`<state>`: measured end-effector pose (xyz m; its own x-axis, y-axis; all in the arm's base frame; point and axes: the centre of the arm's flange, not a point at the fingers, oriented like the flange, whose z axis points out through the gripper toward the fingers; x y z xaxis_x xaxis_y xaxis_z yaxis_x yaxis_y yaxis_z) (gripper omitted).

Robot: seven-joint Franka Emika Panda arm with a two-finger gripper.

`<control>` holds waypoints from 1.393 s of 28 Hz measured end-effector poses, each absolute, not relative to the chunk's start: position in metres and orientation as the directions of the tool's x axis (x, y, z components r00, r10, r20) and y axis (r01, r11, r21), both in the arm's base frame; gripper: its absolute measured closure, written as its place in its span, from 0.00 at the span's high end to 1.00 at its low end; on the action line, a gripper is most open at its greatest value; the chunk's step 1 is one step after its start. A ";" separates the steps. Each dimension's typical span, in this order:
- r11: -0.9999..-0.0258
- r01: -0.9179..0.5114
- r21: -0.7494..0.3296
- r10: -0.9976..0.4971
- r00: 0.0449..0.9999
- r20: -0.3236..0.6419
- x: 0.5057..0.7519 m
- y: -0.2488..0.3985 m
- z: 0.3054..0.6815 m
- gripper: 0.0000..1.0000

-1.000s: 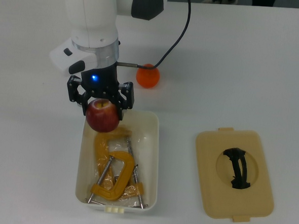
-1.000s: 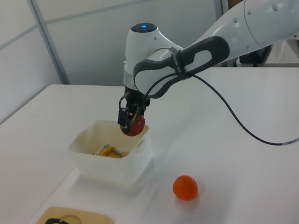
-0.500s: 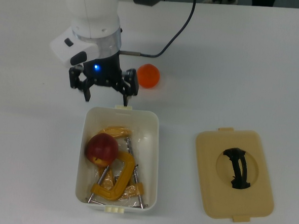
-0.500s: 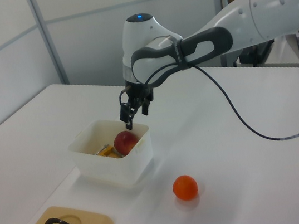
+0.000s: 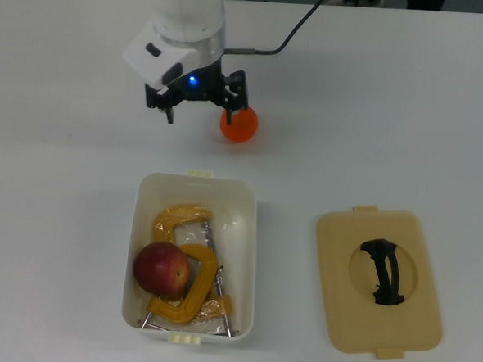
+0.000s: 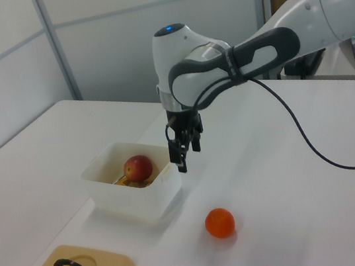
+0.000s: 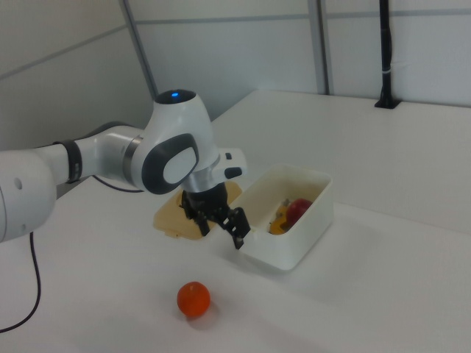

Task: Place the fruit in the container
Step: 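Move the open gripper over the orange and lower onto it, then close the gripper on the orange and lift it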

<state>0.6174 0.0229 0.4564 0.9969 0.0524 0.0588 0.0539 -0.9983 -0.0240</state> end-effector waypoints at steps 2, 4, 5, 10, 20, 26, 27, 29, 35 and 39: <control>-0.997 0.079 -0.015 0.078 0.996 0.035 0.609 0.032 0.447 1.00; -0.995 0.103 0.001 0.103 0.995 0.020 0.603 0.040 0.440 1.00; -0.993 0.116 0.010 0.116 0.993 0.012 0.600 0.045 0.435 1.00; -0.975 0.209 0.070 0.207 0.978 -0.035 0.583 0.073 0.407 1.00; -0.949 0.293 0.120 0.282 0.954 -0.099 0.564 0.091 0.375 1.00; -0.938 0.321 0.130 0.306 0.944 -0.125 0.560 0.099 0.362 1.00; -0.936 0.327 0.131 0.311 0.942 -0.129 0.560 0.101 0.360 1.00; -0.932 0.339 0.132 0.321 0.937 -0.137 0.559 0.106 0.355 1.00; -0.923 0.361 0.131 0.340 0.927 -0.158 0.557 0.117 0.344 1.00; -0.914 0.381 0.140 0.355 0.917 -0.180 0.557 0.120 0.332 1.00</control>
<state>0.5567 0.1205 0.3316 0.9174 0.3549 -0.1803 0.3810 -0.9140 0.1396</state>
